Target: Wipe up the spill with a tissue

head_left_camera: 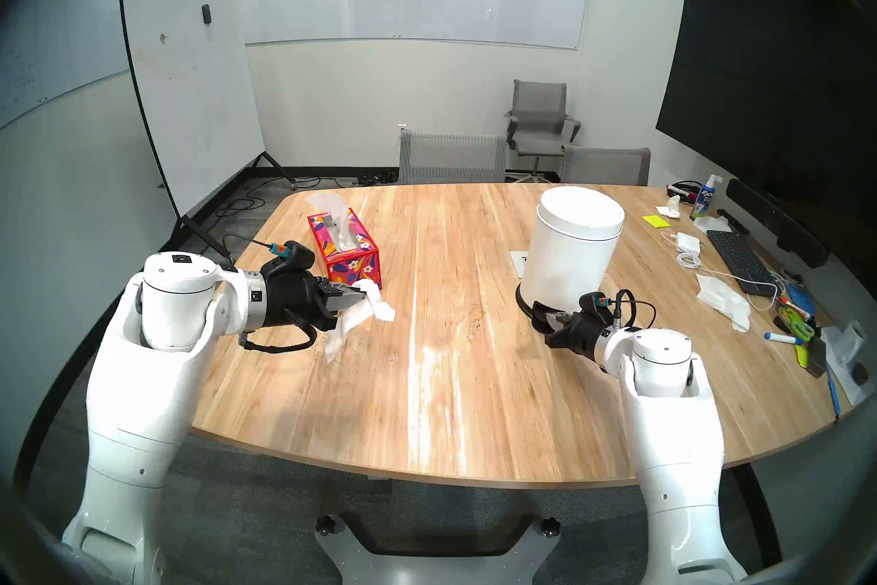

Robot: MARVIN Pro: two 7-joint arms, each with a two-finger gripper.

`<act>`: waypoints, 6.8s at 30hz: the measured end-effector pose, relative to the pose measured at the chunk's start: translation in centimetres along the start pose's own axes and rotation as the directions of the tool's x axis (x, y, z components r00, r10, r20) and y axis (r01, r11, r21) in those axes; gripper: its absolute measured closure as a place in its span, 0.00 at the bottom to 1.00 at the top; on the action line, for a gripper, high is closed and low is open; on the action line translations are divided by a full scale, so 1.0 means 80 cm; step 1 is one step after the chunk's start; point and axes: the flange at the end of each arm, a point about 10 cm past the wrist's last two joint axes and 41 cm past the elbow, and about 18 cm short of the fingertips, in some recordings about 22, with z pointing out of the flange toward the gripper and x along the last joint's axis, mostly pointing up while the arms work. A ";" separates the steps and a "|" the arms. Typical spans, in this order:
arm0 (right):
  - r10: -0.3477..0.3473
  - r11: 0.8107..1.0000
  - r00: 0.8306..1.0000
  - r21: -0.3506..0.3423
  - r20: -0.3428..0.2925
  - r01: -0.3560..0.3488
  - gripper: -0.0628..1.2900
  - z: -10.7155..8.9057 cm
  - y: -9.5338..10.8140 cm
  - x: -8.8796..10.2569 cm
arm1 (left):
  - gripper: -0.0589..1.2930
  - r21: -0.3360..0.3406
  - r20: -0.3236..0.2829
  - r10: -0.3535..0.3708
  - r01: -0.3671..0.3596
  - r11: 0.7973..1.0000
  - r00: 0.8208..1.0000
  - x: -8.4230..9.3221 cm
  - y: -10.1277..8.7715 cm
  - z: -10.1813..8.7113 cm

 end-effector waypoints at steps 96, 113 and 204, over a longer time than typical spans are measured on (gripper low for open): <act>0.008 1.000 0.999 -0.020 0.053 -0.007 0.97 0.057 0.027 -0.018 | 0.97 0.000 0.000 0.000 0.000 1.000 1.000 0.000 0.000 0.000; 0.006 1.000 0.999 -0.019 0.043 -0.005 0.97 0.060 0.028 -0.020 | 0.97 0.000 0.000 0.000 0.000 1.000 1.000 0.000 0.000 0.000; 0.001 1.000 0.999 -0.026 0.043 0.000 0.97 0.062 0.026 -0.019 | 0.97 -0.020 0.027 0.066 -0.065 0.998 0.997 0.139 0.098 0.187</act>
